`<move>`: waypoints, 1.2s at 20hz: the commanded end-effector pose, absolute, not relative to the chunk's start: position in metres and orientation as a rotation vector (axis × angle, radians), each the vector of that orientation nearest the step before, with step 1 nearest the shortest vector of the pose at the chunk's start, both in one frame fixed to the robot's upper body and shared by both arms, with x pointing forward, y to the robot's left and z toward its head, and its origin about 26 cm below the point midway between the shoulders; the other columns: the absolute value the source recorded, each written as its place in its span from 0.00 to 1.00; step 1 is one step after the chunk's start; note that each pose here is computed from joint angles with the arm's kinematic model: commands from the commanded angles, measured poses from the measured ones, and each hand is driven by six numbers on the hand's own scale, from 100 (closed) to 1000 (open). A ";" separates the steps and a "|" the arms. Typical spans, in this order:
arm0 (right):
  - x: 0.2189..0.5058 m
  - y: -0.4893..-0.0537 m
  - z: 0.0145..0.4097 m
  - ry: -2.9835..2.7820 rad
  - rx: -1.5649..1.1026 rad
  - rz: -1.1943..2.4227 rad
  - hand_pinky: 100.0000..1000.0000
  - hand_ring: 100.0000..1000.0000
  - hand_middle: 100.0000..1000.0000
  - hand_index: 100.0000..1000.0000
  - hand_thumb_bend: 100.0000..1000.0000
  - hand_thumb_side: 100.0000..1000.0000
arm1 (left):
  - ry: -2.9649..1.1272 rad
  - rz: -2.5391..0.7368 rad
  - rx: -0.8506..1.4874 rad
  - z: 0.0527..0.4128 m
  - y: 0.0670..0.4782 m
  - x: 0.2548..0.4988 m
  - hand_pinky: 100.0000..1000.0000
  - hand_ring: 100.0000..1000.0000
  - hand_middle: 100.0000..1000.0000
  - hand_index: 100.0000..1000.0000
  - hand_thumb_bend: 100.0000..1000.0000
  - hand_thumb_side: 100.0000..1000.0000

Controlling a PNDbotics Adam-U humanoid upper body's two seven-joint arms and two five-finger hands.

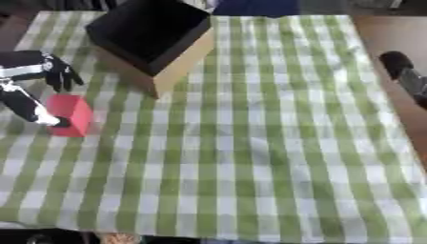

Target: Pick up objects on the table and place them in the box.

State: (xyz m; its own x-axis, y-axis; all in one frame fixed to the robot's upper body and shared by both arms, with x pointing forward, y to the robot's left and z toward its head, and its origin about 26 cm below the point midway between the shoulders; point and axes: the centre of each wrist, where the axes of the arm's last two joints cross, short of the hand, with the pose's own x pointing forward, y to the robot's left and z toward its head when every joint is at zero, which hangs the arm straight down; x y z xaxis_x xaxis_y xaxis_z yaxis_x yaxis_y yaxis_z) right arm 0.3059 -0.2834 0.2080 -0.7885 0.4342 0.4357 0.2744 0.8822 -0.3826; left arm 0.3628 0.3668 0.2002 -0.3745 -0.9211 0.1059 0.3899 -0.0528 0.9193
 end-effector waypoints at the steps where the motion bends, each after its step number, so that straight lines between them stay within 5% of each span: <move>1: 0.305 -0.287 0.216 -2.543 -0.525 0.427 0.75 0.66 0.71 0.86 0.58 0.00 | -1.157 -1.660 0.663 0.207 0.371 0.364 0.64 0.56 0.55 0.80 0.59 0.15; 5: 0.305 -0.287 0.216 -2.542 -0.524 0.426 0.75 0.66 0.71 0.86 0.58 0.00 | -1.145 -1.671 0.639 0.206 0.372 0.365 0.62 0.53 0.52 0.79 0.55 0.12; 10: 0.305 -0.287 0.216 -2.542 -0.526 0.424 0.75 0.66 0.71 0.86 0.58 0.00 | -1.188 -1.658 0.678 0.213 0.371 0.364 0.56 0.44 0.42 0.71 0.34 0.01; 24: 0.306 -0.287 0.214 -2.534 -0.519 0.431 0.76 0.66 0.71 0.86 0.58 0.00 | -1.386 -1.700 0.880 0.293 0.344 0.373 0.57 0.45 0.42 0.70 0.36 0.05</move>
